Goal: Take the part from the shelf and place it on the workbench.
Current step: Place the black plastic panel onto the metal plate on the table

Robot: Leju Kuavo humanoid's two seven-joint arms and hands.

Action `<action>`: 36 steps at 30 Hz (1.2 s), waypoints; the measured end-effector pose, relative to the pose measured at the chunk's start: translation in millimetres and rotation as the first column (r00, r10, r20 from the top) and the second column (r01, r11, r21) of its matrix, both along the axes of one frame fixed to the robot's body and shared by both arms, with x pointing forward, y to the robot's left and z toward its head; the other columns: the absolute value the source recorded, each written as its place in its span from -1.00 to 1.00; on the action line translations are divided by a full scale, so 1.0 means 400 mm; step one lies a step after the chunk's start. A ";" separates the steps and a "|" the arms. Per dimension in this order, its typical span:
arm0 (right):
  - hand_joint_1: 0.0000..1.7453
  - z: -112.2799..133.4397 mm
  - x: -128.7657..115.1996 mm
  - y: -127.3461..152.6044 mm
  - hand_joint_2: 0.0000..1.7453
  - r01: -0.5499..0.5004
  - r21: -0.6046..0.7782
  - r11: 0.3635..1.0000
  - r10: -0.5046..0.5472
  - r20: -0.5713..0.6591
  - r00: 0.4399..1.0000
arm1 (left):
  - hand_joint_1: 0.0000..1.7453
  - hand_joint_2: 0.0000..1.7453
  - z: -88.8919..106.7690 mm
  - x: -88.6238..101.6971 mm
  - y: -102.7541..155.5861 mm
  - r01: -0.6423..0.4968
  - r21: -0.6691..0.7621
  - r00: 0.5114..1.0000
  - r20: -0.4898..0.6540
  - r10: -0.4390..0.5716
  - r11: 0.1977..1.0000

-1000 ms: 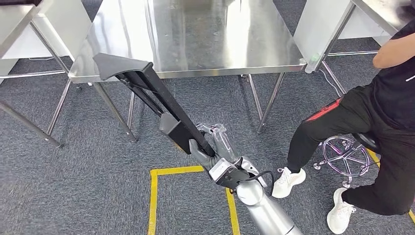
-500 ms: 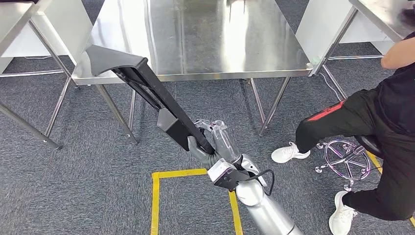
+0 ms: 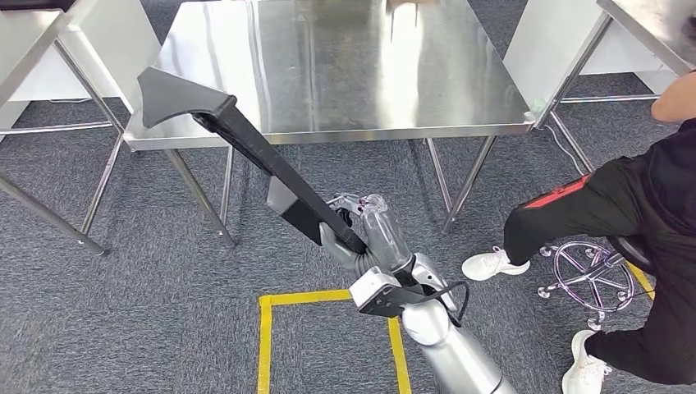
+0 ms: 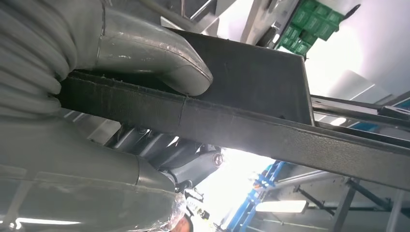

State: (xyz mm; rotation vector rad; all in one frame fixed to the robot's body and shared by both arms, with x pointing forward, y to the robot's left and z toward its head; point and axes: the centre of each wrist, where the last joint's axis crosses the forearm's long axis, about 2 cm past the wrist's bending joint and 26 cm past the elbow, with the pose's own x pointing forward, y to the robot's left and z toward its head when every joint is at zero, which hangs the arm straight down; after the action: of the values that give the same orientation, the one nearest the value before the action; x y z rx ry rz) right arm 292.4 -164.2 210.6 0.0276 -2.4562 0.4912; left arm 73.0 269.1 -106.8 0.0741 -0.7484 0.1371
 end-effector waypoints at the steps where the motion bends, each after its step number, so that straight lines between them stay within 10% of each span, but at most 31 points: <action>1: 1.00 0.005 0.001 -0.001 1.00 0.002 0.001 1.000 -0.002 0.007 1.000 | -1.00 1.00 0.000 0.000 0.000 0.000 0.001 1.000 -0.003 0.000 1.000; 36: 1.00 0.023 0.015 -0.030 1.00 0.046 -0.011 0.999 -0.045 0.049 0.998 | -1.00 1.00 -0.004 -0.021 0.010 0.022 0.033 0.999 -0.042 -0.021 0.999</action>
State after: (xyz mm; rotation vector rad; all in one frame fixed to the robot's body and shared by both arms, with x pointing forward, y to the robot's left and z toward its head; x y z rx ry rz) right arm 298.5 -176.3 219.6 -0.0459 -2.4954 0.4925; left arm 64.5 273.2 -108.3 0.1001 -0.7097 0.1027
